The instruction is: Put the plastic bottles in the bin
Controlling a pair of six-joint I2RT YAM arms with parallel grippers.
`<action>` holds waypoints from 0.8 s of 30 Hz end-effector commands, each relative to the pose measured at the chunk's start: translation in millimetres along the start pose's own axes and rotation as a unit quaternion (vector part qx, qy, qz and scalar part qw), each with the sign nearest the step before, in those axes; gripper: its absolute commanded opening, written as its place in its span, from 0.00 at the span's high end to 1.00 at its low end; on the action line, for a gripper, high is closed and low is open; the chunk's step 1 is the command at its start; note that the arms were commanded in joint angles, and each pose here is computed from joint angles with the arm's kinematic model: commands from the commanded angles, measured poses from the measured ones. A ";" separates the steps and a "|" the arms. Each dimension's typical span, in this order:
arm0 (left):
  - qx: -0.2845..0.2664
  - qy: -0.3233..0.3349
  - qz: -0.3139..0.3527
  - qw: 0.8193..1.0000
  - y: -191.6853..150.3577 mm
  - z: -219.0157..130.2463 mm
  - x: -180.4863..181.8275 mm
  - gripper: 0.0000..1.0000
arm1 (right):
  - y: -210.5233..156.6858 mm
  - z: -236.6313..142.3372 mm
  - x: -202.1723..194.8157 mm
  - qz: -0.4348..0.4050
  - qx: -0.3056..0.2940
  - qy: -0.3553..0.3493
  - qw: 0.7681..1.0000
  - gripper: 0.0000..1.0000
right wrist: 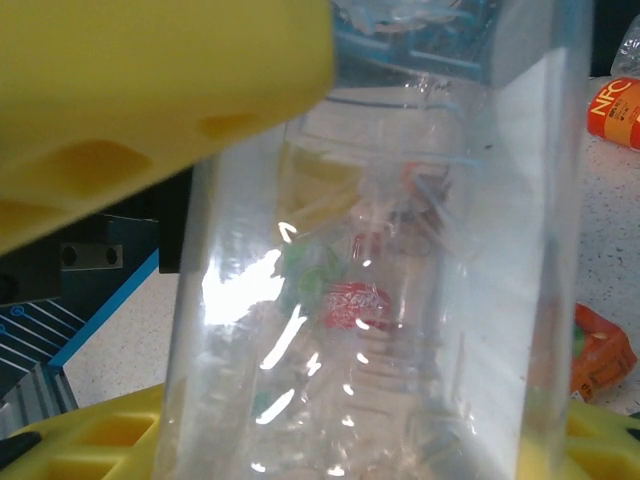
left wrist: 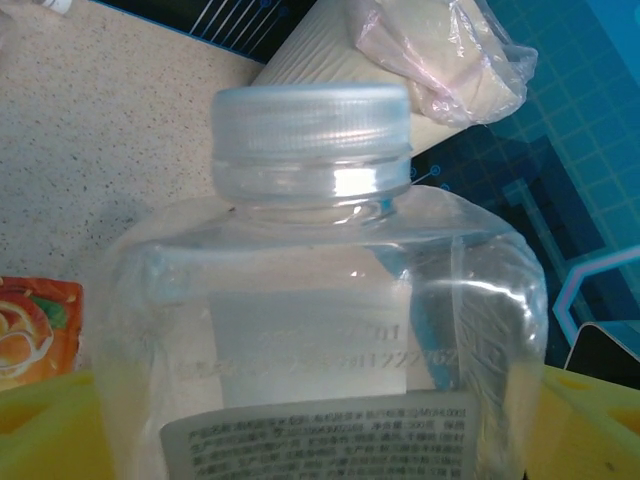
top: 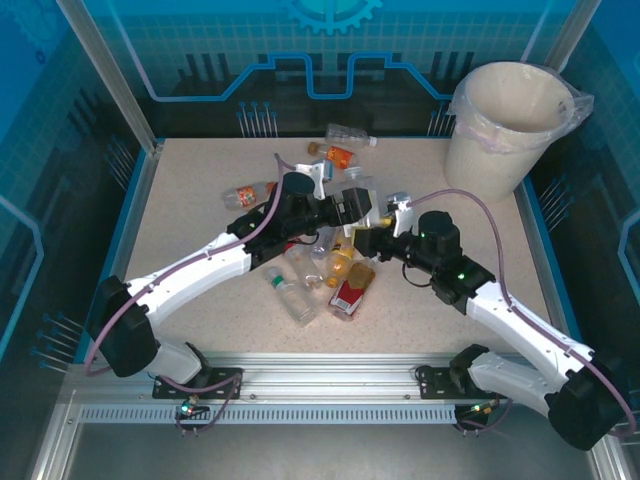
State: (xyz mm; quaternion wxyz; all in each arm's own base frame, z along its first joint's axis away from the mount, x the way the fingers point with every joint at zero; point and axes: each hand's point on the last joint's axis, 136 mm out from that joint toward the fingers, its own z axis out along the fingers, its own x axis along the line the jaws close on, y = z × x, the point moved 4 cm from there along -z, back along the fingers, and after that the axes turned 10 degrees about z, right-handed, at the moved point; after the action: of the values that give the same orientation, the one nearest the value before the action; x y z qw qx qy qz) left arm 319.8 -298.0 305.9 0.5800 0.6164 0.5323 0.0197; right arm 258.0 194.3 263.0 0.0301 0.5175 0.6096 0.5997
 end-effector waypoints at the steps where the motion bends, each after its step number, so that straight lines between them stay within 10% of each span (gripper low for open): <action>1: -0.033 -0.020 -0.004 0.999 28.0 -18.9 -2.5 0.02 | 5.6 -9.3 -22.3 0.020 -0.019 -0.043 0.999 0.52; 13: -0.098 0.052 -0.008 0.994 40.1 -82.0 35.0 0.01 | 42.5 -45.1 -55.7 0.050 -0.089 -0.093 0.990 0.54; 24: -0.039 0.210 -0.050 0.976 -4.4 -96.0 95.7 0.01 | 167.6 -92.7 -72.4 0.076 -0.235 -0.127 0.961 0.54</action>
State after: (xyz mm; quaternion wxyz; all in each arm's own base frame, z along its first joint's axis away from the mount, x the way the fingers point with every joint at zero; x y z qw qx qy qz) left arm 301.9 -186.0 301.7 0.5303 0.5552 0.6290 0.1221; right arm 318.9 52.9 334.3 0.1735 0.6276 0.4366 0.6208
